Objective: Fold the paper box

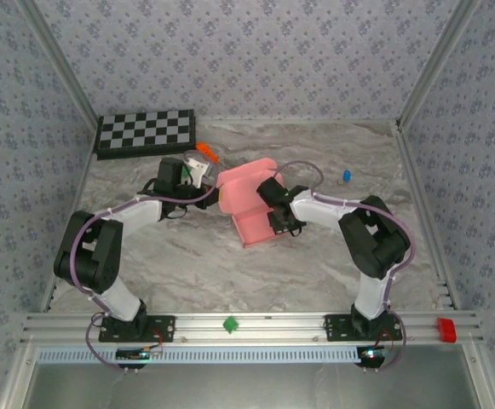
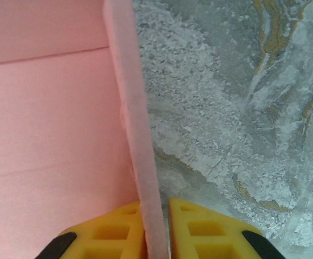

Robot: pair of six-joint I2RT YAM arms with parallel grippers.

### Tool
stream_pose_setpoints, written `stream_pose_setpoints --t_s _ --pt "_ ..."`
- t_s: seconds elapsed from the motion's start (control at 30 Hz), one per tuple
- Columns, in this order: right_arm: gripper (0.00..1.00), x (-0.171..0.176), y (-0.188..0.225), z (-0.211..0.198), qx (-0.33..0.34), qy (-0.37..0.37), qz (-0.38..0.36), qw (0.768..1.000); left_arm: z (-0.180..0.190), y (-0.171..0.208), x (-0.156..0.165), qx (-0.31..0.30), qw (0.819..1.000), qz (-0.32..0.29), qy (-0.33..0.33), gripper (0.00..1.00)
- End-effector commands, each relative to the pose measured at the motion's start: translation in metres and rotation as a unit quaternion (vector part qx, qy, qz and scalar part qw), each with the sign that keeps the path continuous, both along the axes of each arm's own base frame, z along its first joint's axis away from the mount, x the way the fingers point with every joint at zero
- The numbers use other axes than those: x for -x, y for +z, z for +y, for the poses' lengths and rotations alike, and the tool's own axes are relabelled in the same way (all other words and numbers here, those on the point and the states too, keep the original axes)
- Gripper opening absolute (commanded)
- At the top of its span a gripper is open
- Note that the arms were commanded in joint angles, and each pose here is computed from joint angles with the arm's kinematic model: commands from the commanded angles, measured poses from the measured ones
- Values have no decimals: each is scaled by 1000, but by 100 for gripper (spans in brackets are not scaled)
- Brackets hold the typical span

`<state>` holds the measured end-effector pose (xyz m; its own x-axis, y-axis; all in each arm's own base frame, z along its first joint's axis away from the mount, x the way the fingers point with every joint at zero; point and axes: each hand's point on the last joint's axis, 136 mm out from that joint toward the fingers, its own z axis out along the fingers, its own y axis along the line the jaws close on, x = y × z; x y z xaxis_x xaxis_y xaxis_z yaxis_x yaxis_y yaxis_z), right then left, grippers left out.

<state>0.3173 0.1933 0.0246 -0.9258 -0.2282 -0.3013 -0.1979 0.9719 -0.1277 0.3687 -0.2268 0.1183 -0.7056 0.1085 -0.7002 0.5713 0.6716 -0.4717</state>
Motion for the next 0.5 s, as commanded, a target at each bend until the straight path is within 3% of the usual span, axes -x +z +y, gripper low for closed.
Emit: stream_pose_setpoints --t_s 0.0,0.47 --pt "22 -2 10 -3 -17 -21 -7 1000 -1 4 -2 2 1000 -4 -6 0" --pt "42 -13 23 6 -49 -30 -25 998 -4 4 -1 2 1000 -7 -11 0"
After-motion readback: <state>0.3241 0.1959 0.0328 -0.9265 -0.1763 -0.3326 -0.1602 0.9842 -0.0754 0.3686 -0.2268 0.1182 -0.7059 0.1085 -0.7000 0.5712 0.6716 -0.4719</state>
